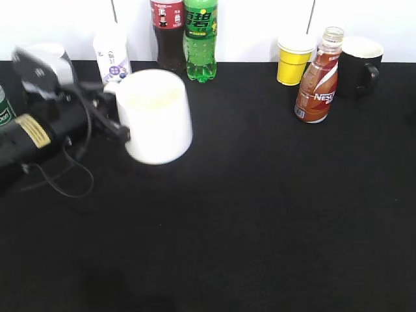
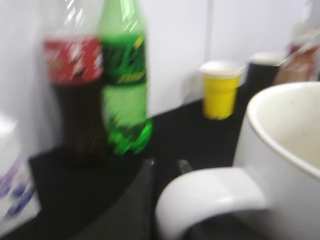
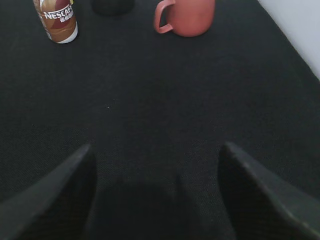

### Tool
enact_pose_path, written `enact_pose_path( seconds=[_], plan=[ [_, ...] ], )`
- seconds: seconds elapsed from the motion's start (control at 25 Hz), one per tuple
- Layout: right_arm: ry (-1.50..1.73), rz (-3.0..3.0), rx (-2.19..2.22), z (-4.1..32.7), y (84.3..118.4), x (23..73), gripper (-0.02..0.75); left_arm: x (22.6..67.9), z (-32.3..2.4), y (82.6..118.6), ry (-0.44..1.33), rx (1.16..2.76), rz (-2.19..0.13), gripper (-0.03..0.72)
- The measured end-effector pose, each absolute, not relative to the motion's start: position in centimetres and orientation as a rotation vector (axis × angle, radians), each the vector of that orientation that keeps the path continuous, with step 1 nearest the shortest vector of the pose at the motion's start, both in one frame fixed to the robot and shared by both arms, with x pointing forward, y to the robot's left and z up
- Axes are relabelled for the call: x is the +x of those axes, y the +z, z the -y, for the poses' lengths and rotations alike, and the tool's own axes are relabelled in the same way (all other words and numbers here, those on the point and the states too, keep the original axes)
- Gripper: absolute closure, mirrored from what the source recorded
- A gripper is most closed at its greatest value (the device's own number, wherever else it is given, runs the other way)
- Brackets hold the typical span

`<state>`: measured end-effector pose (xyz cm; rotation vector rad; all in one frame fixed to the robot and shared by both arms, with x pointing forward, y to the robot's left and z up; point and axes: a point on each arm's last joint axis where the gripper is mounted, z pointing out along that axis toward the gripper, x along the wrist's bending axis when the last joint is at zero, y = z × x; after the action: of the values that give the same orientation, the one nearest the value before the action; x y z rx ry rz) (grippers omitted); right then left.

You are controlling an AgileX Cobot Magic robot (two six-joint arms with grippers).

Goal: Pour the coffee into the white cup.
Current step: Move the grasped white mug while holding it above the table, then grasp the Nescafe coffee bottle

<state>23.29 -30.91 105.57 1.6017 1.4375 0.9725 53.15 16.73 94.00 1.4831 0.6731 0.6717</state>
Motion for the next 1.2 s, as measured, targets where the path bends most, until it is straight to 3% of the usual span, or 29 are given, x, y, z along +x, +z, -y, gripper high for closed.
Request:
enact_pose_path(
  seconds=[0.28,0.52,0.8,1.08,1.2],
  plan=[
    [0.978,-1.445,1.602,30.8,106.2,23.9,0.163,52.0,-15.8,95.2,0.564,1.506,-0.552,0.620],
    [1.081,-1.441,1.451,29.4,108.7,35.8,0.163,52.0,-15.8,95.1,0.559,1.510,-0.544,0.621],
    [1.186,-1.494,1.398,27.8,98.2,46.0,0.163,52.0,-15.8,95.0,0.560,1.520,-0.552,0.621],
    [1.301,-1.620,1.223,25.9,93.4,50.9,0.161,52.0,-15.9,95.0,0.562,1.525,-0.560,0.621],
    [1.345,-1.710,1.188,25.0,91.8,54.3,0.099,52.0,-15.9,95.0,0.562,1.525,-0.560,0.621]
  ],
)
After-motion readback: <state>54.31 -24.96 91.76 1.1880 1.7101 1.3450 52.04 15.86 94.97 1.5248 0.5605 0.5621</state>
